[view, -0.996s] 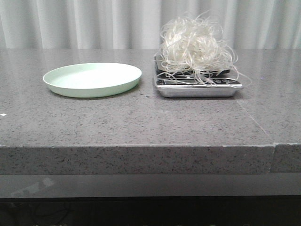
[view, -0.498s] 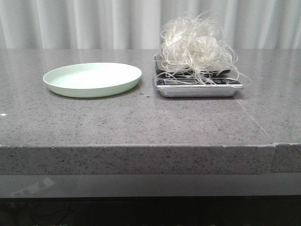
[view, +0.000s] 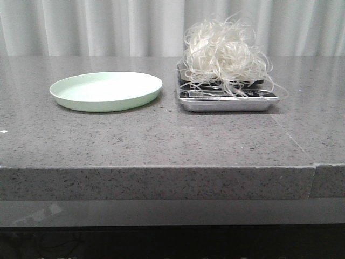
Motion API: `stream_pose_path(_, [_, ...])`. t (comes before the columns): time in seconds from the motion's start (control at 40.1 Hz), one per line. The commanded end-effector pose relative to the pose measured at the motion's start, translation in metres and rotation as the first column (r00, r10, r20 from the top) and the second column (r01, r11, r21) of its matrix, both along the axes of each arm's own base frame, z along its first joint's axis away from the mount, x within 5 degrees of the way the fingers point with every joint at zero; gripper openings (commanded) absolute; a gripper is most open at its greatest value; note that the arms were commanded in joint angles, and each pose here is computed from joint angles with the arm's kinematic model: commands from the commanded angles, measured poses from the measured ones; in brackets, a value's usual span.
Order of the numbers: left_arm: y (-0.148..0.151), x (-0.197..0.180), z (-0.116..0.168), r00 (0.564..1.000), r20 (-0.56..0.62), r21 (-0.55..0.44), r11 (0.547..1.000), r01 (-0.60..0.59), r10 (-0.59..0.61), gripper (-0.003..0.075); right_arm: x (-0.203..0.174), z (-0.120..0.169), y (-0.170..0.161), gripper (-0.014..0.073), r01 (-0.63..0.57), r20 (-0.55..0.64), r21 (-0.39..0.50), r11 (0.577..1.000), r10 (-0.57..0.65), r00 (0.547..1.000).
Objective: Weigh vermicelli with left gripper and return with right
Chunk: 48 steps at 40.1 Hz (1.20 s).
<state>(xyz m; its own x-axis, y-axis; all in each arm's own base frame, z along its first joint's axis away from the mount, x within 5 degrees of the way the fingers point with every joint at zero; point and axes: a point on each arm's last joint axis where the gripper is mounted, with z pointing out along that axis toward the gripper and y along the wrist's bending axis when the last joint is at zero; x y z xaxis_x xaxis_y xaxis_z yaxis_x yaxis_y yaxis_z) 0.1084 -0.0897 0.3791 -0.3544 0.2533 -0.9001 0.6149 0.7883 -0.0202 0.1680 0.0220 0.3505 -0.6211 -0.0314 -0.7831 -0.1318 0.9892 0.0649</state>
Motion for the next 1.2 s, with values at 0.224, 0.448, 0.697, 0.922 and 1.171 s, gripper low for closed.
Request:
stream_pose_path(0.224, [-0.002,0.000,0.015,0.997,0.074,-0.068,0.998,0.012,-0.007,0.0501,0.065,0.020,0.051,0.0628,-0.215,0.029,-0.022,0.976,0.215,0.976])
stream_pose_path(0.448, [-0.002,0.000,0.015,0.997,0.074,-0.068,0.998,0.012,-0.007,0.0501,0.119,0.025,0.081,0.0628,-0.259,0.006,-0.024,0.966,0.260,0.966])
stream_pose_path(0.697, [-0.002,0.000,0.015,0.997,0.074,-0.068,0.998,0.012,-0.007,0.0501,0.174,0.028,0.100,0.0628,-0.266,-0.004,-0.014,0.964,0.266,0.964])
stream_pose_path(0.922, [-0.002,0.000,0.015,0.997,0.074,-0.068,0.998,0.012,-0.007,0.0501,0.209,0.019,0.115,0.0628,-0.276,-0.040,0.014,0.961,0.276,0.960])
stream_pose_path(1.171, [-0.002,0.000,0.015,0.997,0.074,-0.068,0.998,0.012,-0.007,0.0501,0.228,-0.001,0.124,0.0628,-0.296,-0.153,0.009,0.955,0.294,0.944])
